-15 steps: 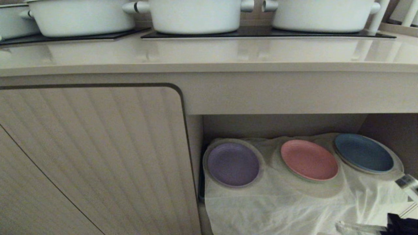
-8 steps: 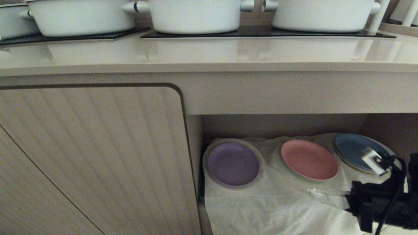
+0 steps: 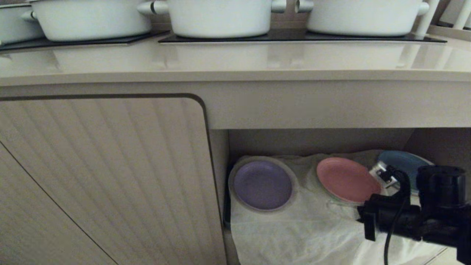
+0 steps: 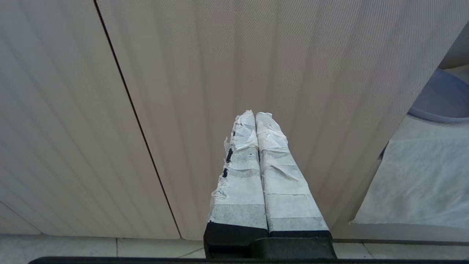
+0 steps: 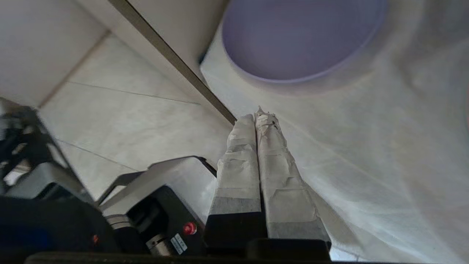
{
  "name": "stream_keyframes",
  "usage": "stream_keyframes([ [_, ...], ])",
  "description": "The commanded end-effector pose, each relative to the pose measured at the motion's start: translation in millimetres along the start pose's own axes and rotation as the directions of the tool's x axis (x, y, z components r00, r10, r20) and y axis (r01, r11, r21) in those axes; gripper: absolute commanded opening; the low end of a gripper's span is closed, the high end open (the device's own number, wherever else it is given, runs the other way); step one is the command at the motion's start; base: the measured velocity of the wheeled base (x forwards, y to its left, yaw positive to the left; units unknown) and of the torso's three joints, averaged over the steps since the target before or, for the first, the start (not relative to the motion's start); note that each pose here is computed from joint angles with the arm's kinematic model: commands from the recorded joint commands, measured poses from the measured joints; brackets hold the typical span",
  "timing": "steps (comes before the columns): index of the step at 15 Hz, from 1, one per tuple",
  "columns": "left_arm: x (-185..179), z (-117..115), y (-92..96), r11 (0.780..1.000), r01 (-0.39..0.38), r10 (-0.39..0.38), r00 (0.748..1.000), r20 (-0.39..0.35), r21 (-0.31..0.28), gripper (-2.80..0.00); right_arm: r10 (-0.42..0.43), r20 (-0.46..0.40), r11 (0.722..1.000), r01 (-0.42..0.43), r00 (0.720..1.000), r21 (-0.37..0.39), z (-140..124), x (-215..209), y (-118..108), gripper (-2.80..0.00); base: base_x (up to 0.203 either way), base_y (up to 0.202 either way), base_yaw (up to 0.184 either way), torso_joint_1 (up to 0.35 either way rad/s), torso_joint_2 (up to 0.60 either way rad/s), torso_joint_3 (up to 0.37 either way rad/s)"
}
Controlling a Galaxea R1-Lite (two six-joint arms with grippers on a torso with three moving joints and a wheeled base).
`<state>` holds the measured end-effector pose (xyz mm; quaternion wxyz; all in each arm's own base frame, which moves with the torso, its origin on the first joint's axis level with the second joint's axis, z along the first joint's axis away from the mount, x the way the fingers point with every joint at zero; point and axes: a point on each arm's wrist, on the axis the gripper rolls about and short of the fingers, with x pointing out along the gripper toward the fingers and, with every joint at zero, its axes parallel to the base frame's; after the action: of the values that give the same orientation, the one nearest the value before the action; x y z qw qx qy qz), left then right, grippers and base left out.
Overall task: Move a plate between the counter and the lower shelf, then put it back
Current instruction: Pick up the plate in the cupboard
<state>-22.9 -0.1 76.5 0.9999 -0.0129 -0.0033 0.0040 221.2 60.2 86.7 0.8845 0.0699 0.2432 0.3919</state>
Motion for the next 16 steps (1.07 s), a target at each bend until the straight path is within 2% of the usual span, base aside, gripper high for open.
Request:
stream_keyframes([
  [1,0.1,0.1,0.0,1.0,-0.001,0.001,1.0,0.0,0.0,-2.8,0.019,-0.031,1.0,-0.019,0.999,0.002,-2.8,15.1,1.7,-2.8,0.0,0.0,0.0,0.0,0.0,0.0],
  [4,0.1,0.1,0.0,1.0,-0.001,0.001,1.0,0.0,0.0,-2.8,-0.053,-0.074,0.998,0.055,0.996,0.023,-7.4,27.5,-2.1,-2.8,0.0,0.0,0.0,0.0,0.0,0.0],
  [8,0.1,0.1,0.0,1.0,-0.001,0.001,1.0,0.0,0.0,-2.8,-0.141,-0.04,0.985,0.144,0.989,0.09,10.2,57.0,-2.0,-2.8,0.0,0.0,0.0,0.0,0.0,0.0],
  [10,0.1,0.1,0.0,1.0,-0.001,0.001,1.0,0.0,0.0,-2.8,-0.149,-0.069,0.983,0.156,0.986,0.101,7.4,61.6,-3.1,-2.8,0.0,0.0,0.0,0.0,0.0,0.0],
  [11,0.1,0.1,0.0,1.0,-0.001,0.001,1.0,0.0,0.0,-2.8,-0.152,-0.085,0.981,0.16,0.985,0.107,4.8,63.0,-4.3,0.0,0.0,0.0,0.0,0.0,0.0,0.0],
  [14,0.1,0.1,0.0,1.0,-0.001,0.001,1.0,0.0,0.0,-2.8,-0.142,-0.099,0.972,0.157,0.985,0.173,2.0,72.3,-4.7,0.0,0.0,0.0,0.0,0.0,0.0,0.0],
  [16,0.1,0.1,0.0,1.0,-0.001,0.001,1.0,0.0,0.0,-2.8,-0.14,-0.09,0.97,0.155,0.986,0.187,4.2,82.3,-6.1,0.0,0.0,0.0,0.0,0.0,0.0,0.0],
])
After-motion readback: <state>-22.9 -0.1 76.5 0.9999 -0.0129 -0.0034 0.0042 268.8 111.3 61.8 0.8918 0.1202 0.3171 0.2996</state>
